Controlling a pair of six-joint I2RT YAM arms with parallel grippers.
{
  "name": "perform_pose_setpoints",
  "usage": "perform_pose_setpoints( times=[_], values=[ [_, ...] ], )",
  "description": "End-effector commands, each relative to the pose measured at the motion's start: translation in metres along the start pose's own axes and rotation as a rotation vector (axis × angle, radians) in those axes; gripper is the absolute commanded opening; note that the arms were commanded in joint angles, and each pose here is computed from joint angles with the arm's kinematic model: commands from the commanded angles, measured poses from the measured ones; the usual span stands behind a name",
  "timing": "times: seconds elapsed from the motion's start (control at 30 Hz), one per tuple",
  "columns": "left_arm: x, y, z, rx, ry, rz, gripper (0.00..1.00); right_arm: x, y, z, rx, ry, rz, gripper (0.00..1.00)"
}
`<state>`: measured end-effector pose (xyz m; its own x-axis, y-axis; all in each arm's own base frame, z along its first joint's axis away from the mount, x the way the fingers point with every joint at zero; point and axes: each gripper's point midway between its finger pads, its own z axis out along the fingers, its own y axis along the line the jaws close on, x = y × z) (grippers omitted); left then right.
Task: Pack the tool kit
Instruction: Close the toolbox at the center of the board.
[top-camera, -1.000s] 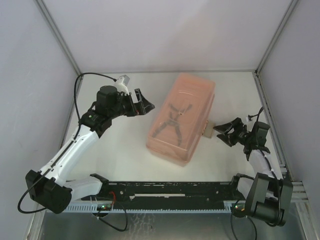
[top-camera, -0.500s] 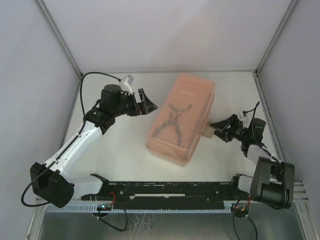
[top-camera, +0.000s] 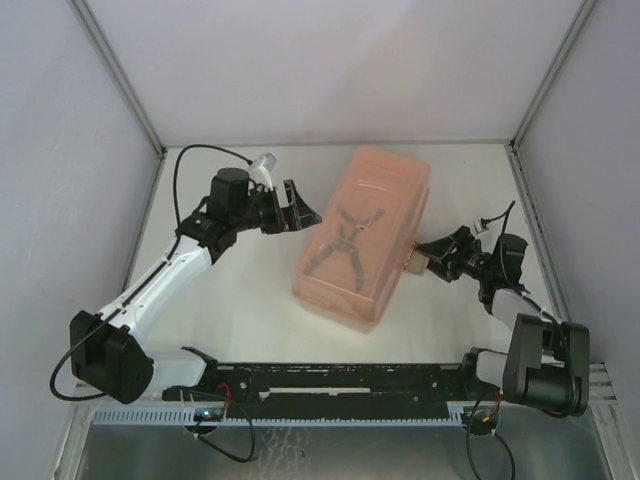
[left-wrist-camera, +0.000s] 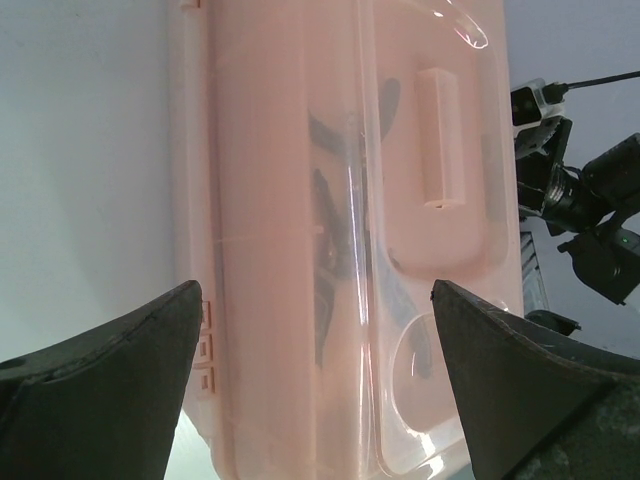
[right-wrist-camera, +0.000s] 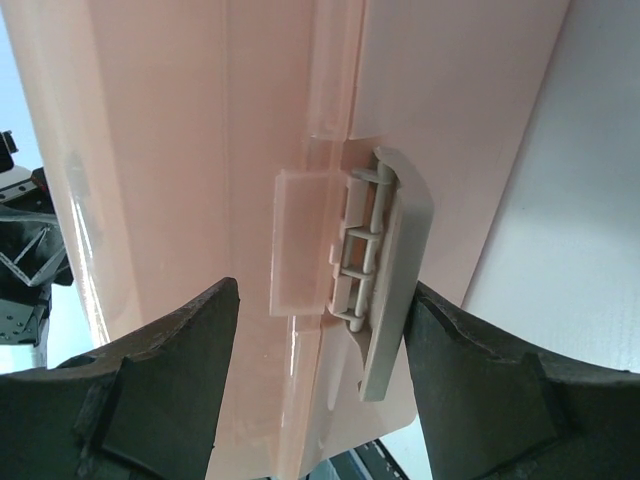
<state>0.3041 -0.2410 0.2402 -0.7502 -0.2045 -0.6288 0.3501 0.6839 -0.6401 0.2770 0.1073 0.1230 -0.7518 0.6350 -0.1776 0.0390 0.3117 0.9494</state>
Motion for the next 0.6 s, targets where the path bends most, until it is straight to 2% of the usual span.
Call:
perform_pose_setpoints(
  times=[0.0, 0.57],
  values=[
    [0.005, -0.002, 0.003, 0.043, 0.013, -0.016, 1.00, -0.008, 0.024, -0.001, -0.056, -0.025, -0.079, 0.65],
    [0.022, -0.007, 0.016, 0.075, 0.089, -0.022, 1.00, -0.003, 0.039, 0.008, -0.071, -0.043, -0.103, 0.65]
  ],
)
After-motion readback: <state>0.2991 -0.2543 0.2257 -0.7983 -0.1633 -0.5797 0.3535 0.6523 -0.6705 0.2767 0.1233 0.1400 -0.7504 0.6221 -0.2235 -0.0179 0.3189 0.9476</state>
